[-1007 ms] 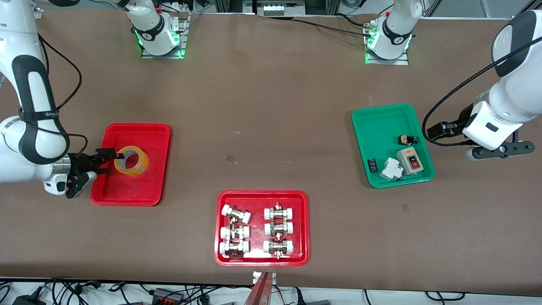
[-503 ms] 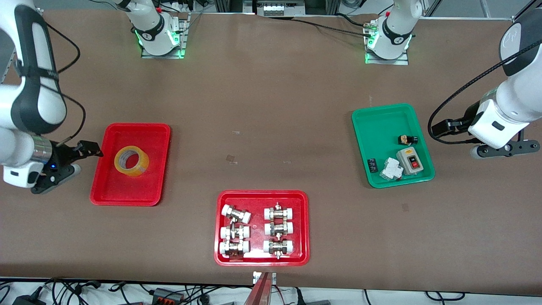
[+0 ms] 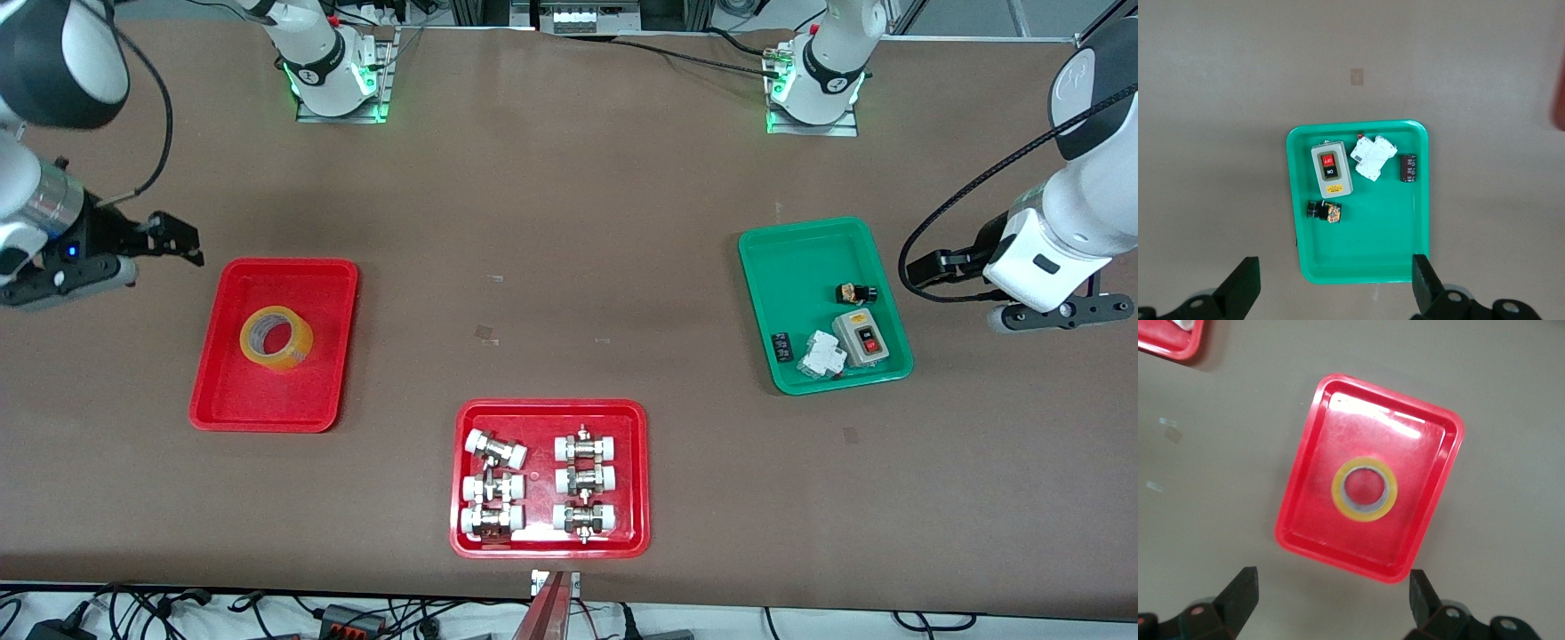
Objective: Left arm passes tape to right arm into tray
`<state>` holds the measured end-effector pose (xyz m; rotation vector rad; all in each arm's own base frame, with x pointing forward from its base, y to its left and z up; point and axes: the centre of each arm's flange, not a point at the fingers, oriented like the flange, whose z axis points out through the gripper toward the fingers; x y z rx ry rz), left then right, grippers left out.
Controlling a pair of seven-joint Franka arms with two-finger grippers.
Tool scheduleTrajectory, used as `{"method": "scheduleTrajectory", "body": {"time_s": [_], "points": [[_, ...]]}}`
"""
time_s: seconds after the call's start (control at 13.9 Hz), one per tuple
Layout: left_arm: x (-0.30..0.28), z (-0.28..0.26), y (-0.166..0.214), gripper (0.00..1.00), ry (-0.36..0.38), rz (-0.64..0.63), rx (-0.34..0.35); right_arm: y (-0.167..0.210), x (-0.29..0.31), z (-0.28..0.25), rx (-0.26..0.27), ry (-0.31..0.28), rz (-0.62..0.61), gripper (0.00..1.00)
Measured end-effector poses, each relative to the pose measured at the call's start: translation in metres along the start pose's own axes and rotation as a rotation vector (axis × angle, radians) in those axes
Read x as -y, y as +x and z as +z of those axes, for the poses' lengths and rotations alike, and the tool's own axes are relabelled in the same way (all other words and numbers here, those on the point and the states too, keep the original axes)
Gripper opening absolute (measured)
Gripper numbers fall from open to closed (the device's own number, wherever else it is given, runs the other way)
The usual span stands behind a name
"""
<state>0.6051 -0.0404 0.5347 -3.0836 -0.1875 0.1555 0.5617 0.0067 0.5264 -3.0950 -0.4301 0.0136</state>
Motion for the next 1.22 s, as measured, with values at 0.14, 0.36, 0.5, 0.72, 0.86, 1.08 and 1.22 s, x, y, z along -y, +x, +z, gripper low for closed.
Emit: {"method": "scheduleTrajectory", "body": {"time_s": [0.14, 0.36, 0.5, 0.72, 0.86, 1.08, 1.22], "points": [[0.000, 0.000, 0.000, 1.00, 0.000, 0.001, 0.000, -0.012, 0.027, -0.014, 0.004, -0.003, 0.052, 1.00], [-0.001, 0.000, 0.000, 1.00, -0.019, -0.001, 0.005, -0.020, 0.047, -0.027, 0.009, -0.005, 0.094, 1.00], [0.000, 0.000, 0.000, 1.00, -0.025, -0.003, 0.006, -0.020, 0.050, -0.040, -0.001, -0.007, 0.163, 1.00], [0.000, 0.000, 0.000, 1.00, -0.027, -0.004, 0.007, -0.015, 0.048, -0.068, 0.005, -0.005, 0.274, 1.00], [0.000, 0.000, 0.000, 1.00, -0.027, -0.004, 0.007, -0.010, 0.045, -0.080, -0.008, -0.004, 0.309, 1.00], [0.000, 0.001, 0.000, 1.00, -0.027, -0.004, 0.008, -0.009, 0.043, -0.083, -0.012, -0.004, 0.338, 1.00], [0.000, 0.001, 0.000, 1.00, -0.027, -0.003, 0.008, -0.008, 0.041, -0.087, -0.020, -0.004, 0.342, 1.00]]}}
